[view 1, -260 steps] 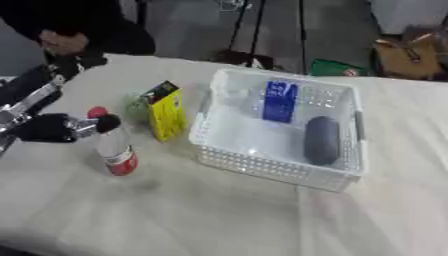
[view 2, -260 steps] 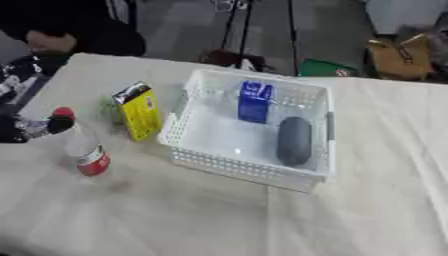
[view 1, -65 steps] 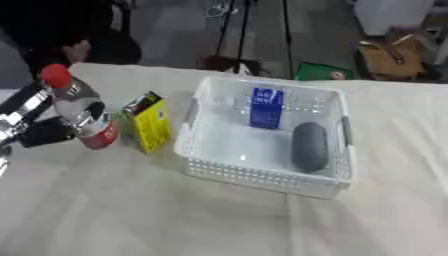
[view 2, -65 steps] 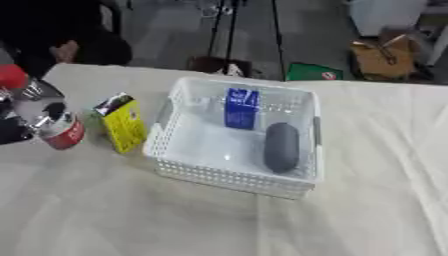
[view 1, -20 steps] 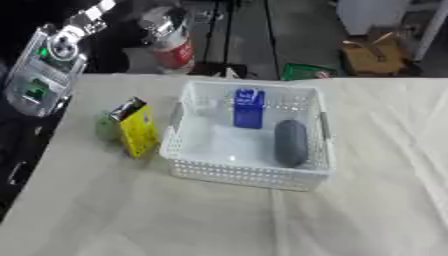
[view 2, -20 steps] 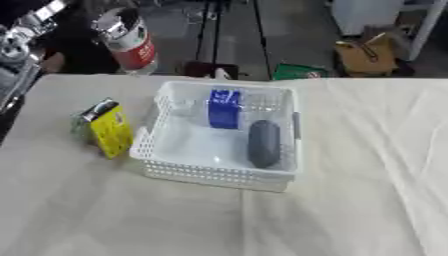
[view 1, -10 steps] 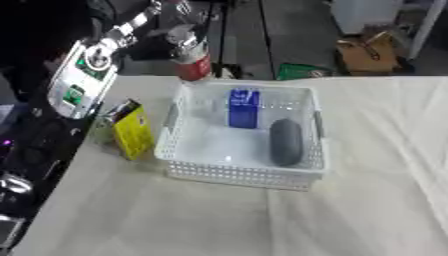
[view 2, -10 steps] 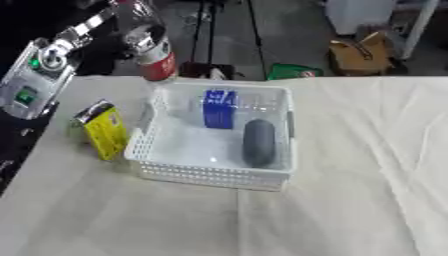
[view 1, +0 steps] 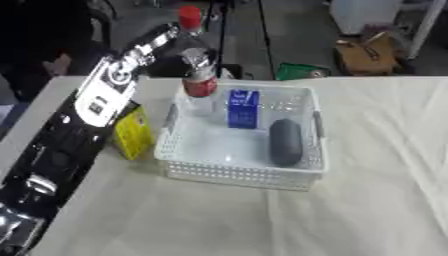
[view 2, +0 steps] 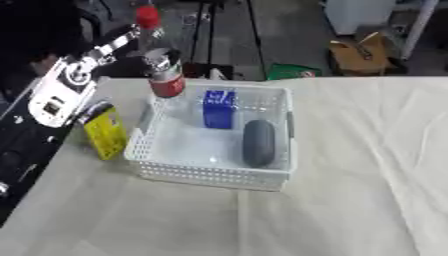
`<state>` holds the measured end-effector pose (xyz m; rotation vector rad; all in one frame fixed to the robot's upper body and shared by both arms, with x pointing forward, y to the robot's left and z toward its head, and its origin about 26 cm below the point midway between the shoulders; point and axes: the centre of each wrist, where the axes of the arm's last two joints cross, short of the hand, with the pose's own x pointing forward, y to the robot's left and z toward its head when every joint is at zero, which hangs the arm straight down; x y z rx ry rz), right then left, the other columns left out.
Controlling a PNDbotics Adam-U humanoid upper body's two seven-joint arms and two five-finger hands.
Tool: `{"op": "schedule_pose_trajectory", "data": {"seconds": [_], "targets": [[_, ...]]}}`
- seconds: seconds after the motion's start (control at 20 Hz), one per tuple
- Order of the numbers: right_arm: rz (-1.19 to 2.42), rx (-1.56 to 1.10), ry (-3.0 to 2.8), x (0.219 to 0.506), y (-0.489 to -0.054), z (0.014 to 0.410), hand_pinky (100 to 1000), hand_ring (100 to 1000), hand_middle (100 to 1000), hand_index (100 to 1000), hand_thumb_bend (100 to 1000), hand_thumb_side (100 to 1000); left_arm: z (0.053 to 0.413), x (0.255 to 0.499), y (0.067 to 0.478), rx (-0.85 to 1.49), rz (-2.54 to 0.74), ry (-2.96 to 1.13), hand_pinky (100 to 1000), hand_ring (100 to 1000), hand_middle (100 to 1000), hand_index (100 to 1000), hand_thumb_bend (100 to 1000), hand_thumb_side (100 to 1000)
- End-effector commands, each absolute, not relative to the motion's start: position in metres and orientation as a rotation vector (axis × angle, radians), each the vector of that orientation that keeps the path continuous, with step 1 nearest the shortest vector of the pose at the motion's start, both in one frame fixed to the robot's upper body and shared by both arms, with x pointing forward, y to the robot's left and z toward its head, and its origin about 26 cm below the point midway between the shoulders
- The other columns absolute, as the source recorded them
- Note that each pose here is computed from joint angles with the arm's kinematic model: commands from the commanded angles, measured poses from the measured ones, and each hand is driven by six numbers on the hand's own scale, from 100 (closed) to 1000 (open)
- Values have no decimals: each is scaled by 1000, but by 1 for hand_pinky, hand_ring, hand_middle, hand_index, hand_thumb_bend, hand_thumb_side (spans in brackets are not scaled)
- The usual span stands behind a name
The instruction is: Pick up objects on the table and place them in the box.
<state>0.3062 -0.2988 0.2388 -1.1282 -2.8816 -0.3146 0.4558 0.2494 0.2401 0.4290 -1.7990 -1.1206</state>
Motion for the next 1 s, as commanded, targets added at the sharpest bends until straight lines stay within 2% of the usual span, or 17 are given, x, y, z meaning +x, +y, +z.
{"op": "schedule_pose_trajectory", "data": {"seconds": [0.05, 0.35, 0.45, 0.5, 0.6, 0.7, 0.75, 0.8, 0.85, 0.9, 1.0], "targets": [[-324, -1121, -2923, 304, -298, 248, 804, 783, 643, 825, 100, 1000, 243, 462, 249, 463, -1139, -1786, 797, 721, 688, 640, 100, 589], [-326, -1114, -2925, 304, -297, 248, 804, 783, 643, 824, 100, 1000, 226, 471, 248, 464, -1131, -1742, 823, 751, 726, 668, 100, 599], [-326, -1111, -2926, 304, -297, 248, 803, 783, 643, 824, 100, 1000, 221, 474, 248, 454, -1127, -1732, 835, 760, 739, 700, 102, 613], [-327, -1110, -2927, 304, -297, 248, 803, 783, 643, 824, 100, 1000, 218, 475, 247, 445, -1126, -1727, 857, 789, 776, 745, 115, 631], [-327, -1109, -2928, 304, -297, 248, 803, 783, 643, 824, 100, 1000, 215, 477, 247, 428, -1126, -1719, 859, 792, 780, 750, 117, 633], [-328, -1107, -2929, 304, -297, 249, 803, 783, 642, 824, 100, 1000, 211, 479, 246, 405, -1133, -1708, 901, 869, 874, 855, 158, 673], [-329, -1106, -2930, 304, -296, 249, 803, 783, 642, 824, 100, 1000, 209, 480, 245, 390, -1140, -1700, 901, 869, 874, 855, 158, 673], [-329, -1104, -2931, 304, -296, 249, 803, 783, 642, 825, 100, 1000, 207, 481, 244, 376, -1150, -1695, 945, 952, 973, 955, 204, 709], [-330, -1103, -2931, 304, -296, 249, 803, 783, 642, 824, 100, 1000, 207, 481, 244, 363, -1162, -1691, 962, 952, 973, 955, 204, 709], [-329, -1102, -2931, 304, -296, 249, 803, 783, 642, 824, 100, 1000, 207, 481, 243, 350, -1175, -1692, 995, 1000, 1000, 1000, 256, 753], [-329, -1102, -2931, 304, -296, 249, 803, 783, 642, 824, 100, 1000, 207, 482, 244, 325, -1195, -1693, 1000, 1000, 1000, 1000, 272, 765]]}}
